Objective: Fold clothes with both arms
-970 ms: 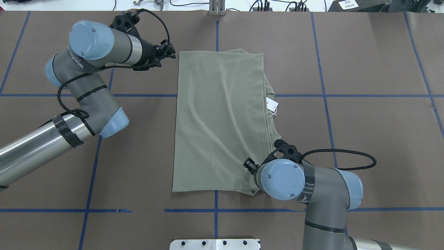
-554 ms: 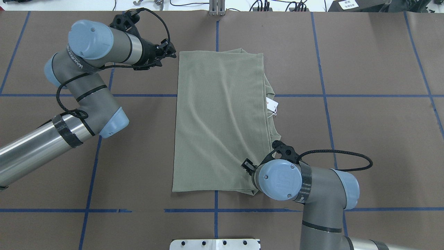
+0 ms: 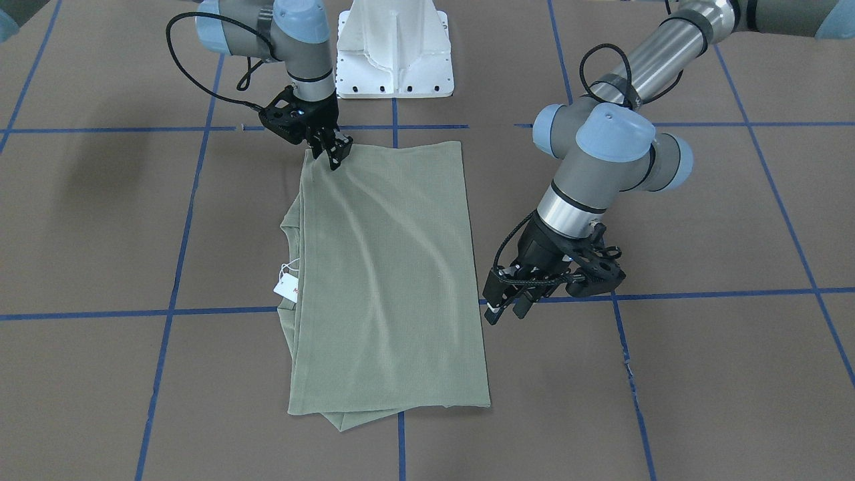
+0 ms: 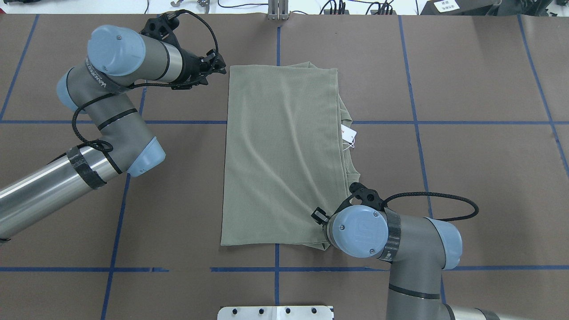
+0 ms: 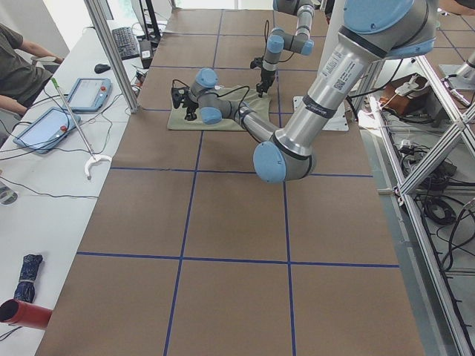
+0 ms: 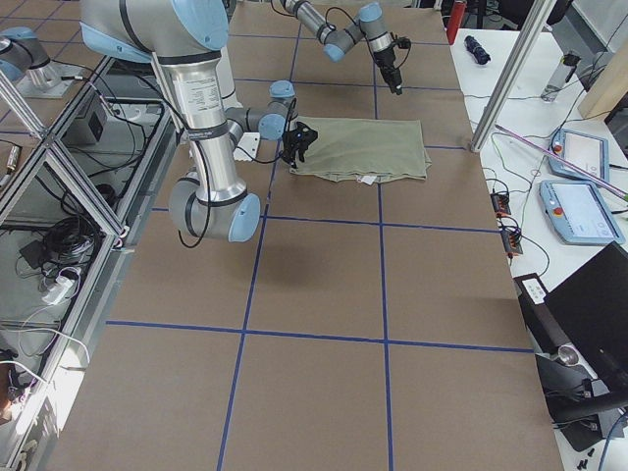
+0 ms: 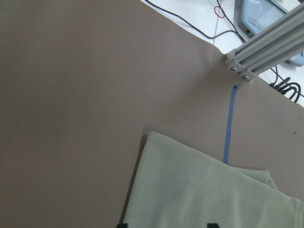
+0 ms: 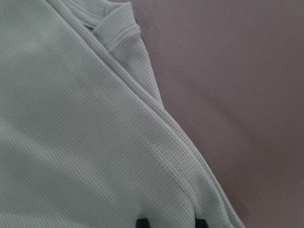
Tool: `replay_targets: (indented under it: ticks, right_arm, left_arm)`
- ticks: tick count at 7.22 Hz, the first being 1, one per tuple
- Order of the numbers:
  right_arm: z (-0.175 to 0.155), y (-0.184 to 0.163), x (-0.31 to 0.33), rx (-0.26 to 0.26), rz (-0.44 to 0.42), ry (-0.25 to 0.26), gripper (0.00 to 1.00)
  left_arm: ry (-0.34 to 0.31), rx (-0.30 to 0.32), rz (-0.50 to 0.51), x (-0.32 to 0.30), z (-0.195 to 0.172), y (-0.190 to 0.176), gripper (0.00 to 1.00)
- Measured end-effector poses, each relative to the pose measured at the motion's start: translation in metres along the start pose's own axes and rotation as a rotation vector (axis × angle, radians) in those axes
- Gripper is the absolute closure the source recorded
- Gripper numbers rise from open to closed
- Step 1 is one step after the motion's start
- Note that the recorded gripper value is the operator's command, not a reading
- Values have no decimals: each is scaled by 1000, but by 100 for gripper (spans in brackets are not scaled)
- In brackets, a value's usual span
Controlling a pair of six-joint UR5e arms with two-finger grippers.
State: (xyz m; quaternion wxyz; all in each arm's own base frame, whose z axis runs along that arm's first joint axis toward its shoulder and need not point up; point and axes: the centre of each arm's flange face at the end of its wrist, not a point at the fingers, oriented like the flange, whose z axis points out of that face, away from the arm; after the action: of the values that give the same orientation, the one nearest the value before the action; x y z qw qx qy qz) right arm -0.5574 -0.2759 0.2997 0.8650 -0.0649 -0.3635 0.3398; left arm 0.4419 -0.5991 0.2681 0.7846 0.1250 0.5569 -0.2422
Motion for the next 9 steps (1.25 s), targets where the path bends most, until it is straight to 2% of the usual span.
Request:
replay_targets:
  ticks: [4, 6, 7, 8, 9]
  right_arm:
    - [-16, -7, -5, -14, 10, -24, 100]
    - [-31, -12, 0, -23, 18, -46, 100]
    - [-37, -14, 4, -27, 28, -52, 100]
    - [-39, -14, 7, -32, 41, -54, 100]
    - [-41, -12, 9, -40, 58, -53, 100]
  left_arm:
    - [5, -2, -9, -4, -5, 3, 36]
    - [28, -25, -104, -20, -33, 27, 37]
    - [17, -49, -167, -23, -53, 55, 37]
    - [-18, -74, -239, -19, -70, 99, 38]
    - [-54, -88, -314, -19, -79, 157, 38]
